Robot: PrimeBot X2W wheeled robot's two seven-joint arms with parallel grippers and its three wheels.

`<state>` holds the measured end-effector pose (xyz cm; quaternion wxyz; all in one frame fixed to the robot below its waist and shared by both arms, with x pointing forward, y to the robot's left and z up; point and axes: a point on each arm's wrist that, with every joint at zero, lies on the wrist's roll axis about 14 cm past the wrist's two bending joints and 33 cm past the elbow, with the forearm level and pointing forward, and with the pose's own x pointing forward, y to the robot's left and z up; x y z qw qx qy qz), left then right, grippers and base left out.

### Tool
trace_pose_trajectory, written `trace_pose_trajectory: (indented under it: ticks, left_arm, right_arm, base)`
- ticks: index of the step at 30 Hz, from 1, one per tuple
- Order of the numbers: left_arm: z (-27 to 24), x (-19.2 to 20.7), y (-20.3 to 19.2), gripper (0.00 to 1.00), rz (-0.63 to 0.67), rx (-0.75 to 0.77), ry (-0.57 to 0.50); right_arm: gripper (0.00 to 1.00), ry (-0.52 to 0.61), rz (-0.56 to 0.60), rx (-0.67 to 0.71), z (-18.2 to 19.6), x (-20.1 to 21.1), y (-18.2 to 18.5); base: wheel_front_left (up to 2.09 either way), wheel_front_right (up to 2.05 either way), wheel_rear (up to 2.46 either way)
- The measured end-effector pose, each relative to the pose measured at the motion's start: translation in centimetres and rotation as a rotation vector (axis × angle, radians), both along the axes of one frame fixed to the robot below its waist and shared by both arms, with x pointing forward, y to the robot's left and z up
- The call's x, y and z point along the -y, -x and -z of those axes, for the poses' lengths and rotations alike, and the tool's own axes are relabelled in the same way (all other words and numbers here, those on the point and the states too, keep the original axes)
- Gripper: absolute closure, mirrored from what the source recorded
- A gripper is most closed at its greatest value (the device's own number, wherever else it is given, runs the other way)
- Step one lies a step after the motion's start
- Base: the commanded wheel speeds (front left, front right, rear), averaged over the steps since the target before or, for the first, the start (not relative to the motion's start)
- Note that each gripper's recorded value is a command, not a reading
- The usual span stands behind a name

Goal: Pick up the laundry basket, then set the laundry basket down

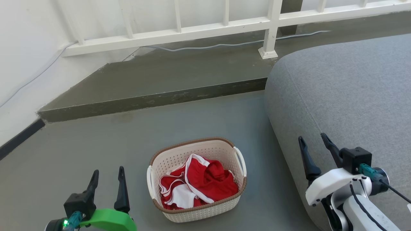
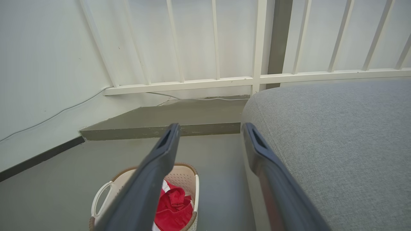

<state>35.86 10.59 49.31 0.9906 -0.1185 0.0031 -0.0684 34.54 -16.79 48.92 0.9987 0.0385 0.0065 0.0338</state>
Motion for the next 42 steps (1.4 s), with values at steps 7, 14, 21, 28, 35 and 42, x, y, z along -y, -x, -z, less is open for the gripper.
trace_pose_trajectory:
  ticks: [7, 14, 21, 28, 35, 42]
  left_arm:
    - [-0.5, -0.1, 0.5, 0.0, -0.001, 0.021, -0.005]
    - [-0.4, -0.1, 0.9, 0.0, -0.001, 0.018, -0.006]
    - [0.4, 0.2, 1.3, 1.0, 0.006, -0.01, -0.006]
    - [1.6, -0.1, 1.6, 1.0, -0.001, -0.059, 0.026]
    - [2.1, -0.8, 1.6, 1.0, -0.026, -0.102, 0.101]
    - [2.7, -1.5, 1.6, 1.0, -0.052, -0.151, 0.215]
  right_arm:
    - [0.0, 0.008, 0.005, 0.0, 0.2, 0.1, 0.6]
    - [0.0, 0.006, 0.005, 0.0, 0.3, 0.1, 0.9]
    - [1.0, -0.002, 0.004, -0.066, 2.4, -0.3, 2.1]
    - [1.0, -0.056, 0.02, -0.112, 3.6, -0.3, 2.7]
    - [1.0, -0.146, 0.041, -0.138, 3.8, 0.0, 2.4]
    - [1.0, -0.273, 0.073, -0.165, 3.9, 0.2, 2.0]
  base:
    - [0.0, 0.0, 0.0]
    - [0.0, 0.0, 0.0]
    - [0.0, 0.0, 0.0]
    - [0.0, 0.0, 0.0]
    - [0.0, 0.0, 0.0]
    - [0.0, 0.0, 0.0]
